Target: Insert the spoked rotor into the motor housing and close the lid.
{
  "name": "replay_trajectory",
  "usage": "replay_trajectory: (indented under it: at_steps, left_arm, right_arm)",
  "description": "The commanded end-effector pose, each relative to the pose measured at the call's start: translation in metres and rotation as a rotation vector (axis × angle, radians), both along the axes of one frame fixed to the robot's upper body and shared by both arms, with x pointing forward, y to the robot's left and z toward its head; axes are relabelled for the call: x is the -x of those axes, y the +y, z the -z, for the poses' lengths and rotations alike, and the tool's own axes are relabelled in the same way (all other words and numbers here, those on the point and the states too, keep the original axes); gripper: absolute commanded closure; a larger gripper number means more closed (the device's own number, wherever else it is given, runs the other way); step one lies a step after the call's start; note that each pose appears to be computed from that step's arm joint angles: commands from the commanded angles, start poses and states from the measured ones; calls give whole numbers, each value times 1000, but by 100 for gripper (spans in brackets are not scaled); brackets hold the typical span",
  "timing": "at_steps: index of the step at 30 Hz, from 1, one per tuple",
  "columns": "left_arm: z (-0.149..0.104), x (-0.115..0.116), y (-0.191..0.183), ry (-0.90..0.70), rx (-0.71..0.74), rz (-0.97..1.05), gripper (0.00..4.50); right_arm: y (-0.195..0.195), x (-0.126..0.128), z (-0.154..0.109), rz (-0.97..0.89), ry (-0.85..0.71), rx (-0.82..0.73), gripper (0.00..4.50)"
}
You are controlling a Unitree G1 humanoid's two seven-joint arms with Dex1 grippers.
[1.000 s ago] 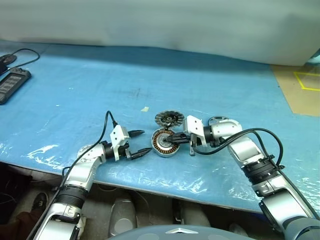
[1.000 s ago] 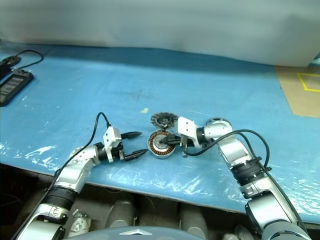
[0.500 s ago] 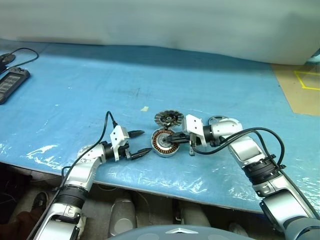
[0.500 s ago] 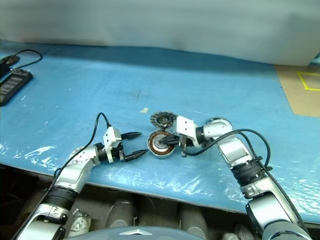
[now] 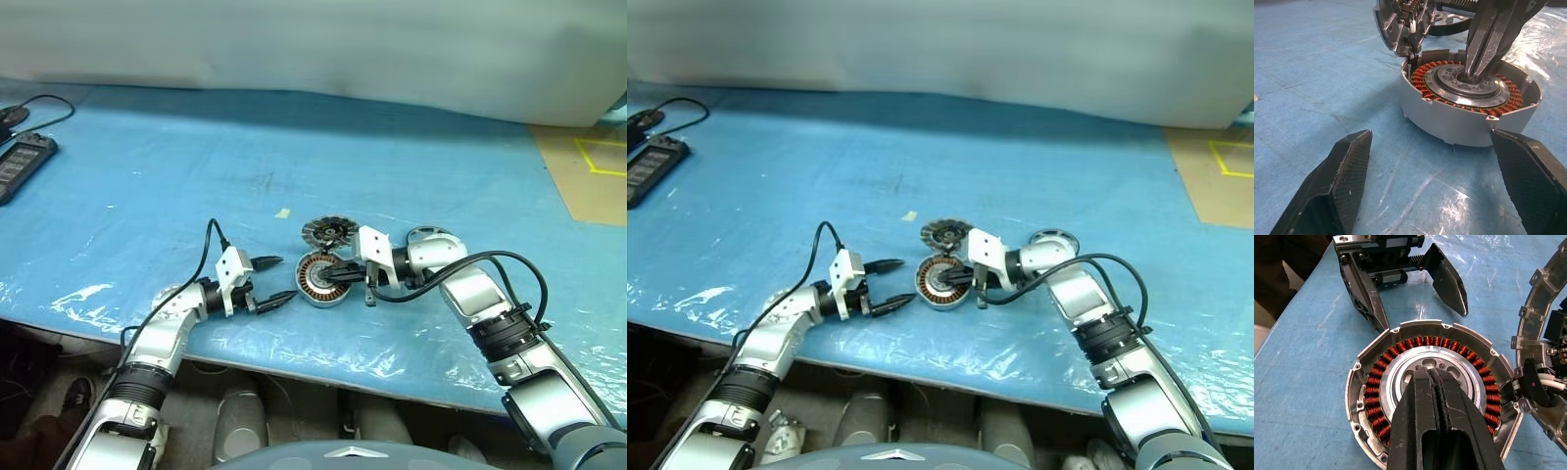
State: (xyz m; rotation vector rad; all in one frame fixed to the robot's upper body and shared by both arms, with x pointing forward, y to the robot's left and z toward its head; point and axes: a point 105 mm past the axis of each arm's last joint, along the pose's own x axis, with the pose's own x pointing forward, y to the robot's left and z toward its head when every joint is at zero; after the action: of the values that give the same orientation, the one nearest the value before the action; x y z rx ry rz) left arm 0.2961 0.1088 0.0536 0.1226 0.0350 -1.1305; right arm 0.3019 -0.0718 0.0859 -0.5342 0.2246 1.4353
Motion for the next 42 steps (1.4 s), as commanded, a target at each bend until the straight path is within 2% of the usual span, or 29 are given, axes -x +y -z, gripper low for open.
replay_trajectory:
  at_steps: [1,3,6,9,11,19,24,34,42]
  left_arm:
    - [-7,0,-1,-36,9,4,41]
    - [-8,-1,0,-37,8,3,41]
    - [-9,-2,0,-39,9,2,41]
    - [-27,-7,-1,-38,113,-24,41]
    - [-33,-8,0,-39,129,-20,41]
    - [-31,-7,3,-35,96,-6,41]
    - [-26,-4,5,-28,90,-5,41]
    - [-24,-8,5,-39,83,2,41]
    - [-25,-10,0,-48,83,14,41]
  right_arm:
    - [-13,1,24,5,22,108,448]
    - [-18,1,35,18,33,129,448]
    - [-17,2,36,22,46,111,448]
    - [-14,-3,24,27,5,56,448]
    - [-12,-3,16,26,-7,18,448]
    - [-7,2,-22,30,-7,-149,448]
    - [-20,8,-34,69,-5,-173,448]
    - [-48,2,-14,175,-3,-107,448]
    - [-45,-3,-17,180,-18,-135,448]
